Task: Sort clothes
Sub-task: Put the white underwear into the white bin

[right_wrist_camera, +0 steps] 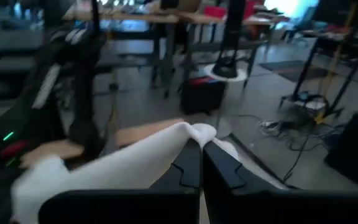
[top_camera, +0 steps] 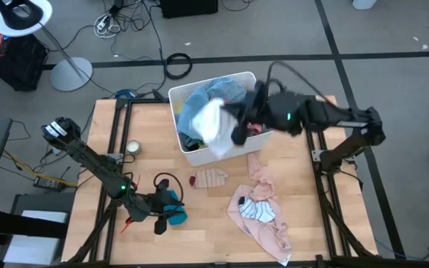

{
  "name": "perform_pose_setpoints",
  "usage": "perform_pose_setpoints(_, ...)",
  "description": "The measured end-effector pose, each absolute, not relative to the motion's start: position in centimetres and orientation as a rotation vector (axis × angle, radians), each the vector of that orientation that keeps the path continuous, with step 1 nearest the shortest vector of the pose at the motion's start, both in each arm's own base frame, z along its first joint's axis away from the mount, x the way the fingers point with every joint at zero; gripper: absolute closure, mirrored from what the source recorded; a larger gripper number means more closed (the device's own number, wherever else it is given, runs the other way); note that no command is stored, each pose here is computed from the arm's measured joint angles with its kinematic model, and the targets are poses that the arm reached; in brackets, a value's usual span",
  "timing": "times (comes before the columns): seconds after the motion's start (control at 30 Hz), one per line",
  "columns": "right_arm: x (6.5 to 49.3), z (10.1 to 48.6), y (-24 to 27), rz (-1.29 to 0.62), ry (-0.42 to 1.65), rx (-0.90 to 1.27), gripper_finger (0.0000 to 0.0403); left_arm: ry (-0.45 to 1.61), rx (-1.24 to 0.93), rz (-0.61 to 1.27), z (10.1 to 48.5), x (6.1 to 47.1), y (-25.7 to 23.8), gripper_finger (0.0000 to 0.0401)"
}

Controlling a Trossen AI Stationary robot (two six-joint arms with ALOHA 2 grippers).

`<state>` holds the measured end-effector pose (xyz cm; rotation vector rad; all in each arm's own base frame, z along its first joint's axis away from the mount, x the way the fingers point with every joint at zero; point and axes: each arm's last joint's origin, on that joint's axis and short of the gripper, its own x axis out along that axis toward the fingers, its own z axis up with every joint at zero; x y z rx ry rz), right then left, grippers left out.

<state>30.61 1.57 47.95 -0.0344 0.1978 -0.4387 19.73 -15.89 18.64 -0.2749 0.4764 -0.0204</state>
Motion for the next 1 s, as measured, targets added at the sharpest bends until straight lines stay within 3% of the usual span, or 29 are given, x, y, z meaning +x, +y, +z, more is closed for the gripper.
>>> perform_pose_setpoints(0.17,30.8,48.2,-3.0,-0.486,0.177,0.006,0.0401,0.471,-0.252,-0.016,18.7,19.7,-15.9,0.0265)
perform_pose_setpoints(0.4,33.0,42.7,-8.1,-0.526,0.366,0.179,0.0368,0.472,-0.25,-0.016,18.6,19.7,-15.9,0.0265)
perform_pose_setpoints(0.7,37.2,33.3,-10.9,-0.552,0.649,0.283,0.0263,0.474,-0.249,-0.017,18.6,19.7,-15.9,0.0265)
perform_pose_setpoints(1.0,40.9,26.1,-12.7,-0.512,0.806,0.389,0.015,0.473,-0.25,-0.018,18.6,19.7,-15.9,0.0265)
